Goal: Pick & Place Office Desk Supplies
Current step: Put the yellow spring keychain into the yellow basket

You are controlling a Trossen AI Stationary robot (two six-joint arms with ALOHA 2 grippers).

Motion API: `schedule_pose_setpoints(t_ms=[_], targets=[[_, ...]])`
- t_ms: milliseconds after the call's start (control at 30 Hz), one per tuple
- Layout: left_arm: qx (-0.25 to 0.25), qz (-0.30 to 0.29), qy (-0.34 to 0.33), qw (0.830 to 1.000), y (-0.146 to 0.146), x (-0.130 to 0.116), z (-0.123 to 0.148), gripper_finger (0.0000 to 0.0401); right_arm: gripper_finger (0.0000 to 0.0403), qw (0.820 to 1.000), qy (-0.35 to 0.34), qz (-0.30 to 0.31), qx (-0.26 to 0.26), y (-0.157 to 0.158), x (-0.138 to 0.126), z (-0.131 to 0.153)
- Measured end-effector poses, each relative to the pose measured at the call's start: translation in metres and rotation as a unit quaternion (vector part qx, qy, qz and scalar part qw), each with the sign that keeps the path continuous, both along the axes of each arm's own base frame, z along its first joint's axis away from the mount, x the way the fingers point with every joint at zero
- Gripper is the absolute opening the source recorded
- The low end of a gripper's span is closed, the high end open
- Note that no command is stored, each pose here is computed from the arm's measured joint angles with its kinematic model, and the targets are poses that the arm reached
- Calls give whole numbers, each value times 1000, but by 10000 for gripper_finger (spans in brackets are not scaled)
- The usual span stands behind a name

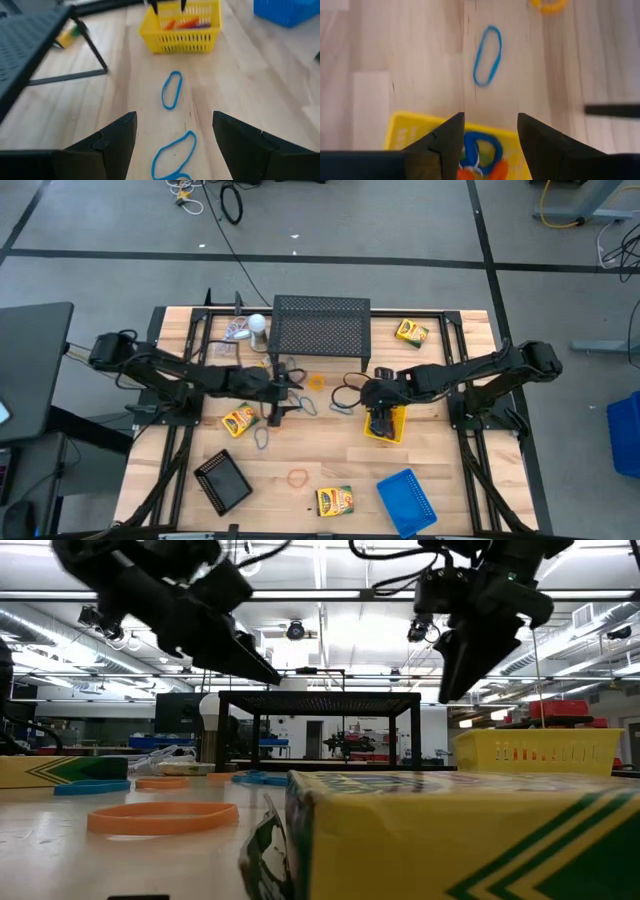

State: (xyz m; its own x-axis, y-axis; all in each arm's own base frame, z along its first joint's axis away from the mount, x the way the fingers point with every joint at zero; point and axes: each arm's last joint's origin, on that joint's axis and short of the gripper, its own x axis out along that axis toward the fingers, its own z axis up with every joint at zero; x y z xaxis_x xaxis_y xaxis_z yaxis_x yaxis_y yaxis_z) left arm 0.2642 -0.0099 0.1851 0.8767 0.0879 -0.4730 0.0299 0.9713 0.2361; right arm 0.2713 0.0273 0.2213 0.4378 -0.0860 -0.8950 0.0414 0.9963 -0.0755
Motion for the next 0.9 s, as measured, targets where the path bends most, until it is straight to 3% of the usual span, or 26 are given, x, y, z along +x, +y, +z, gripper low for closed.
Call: schedule_pose_setpoints(t_ms=[233, 533, 900], targets=[[36, 12, 87, 995, 13, 34, 0, 264, 192, 999, -17, 36, -12, 6, 3, 2], [45, 11, 183, 982, 40, 67, -23, 264, 192, 997, -28, 69, -12, 22, -4, 8], [24, 12, 228, 973, 71, 88, -45, 264, 192, 996, -52, 65, -16, 26, -15, 23]])
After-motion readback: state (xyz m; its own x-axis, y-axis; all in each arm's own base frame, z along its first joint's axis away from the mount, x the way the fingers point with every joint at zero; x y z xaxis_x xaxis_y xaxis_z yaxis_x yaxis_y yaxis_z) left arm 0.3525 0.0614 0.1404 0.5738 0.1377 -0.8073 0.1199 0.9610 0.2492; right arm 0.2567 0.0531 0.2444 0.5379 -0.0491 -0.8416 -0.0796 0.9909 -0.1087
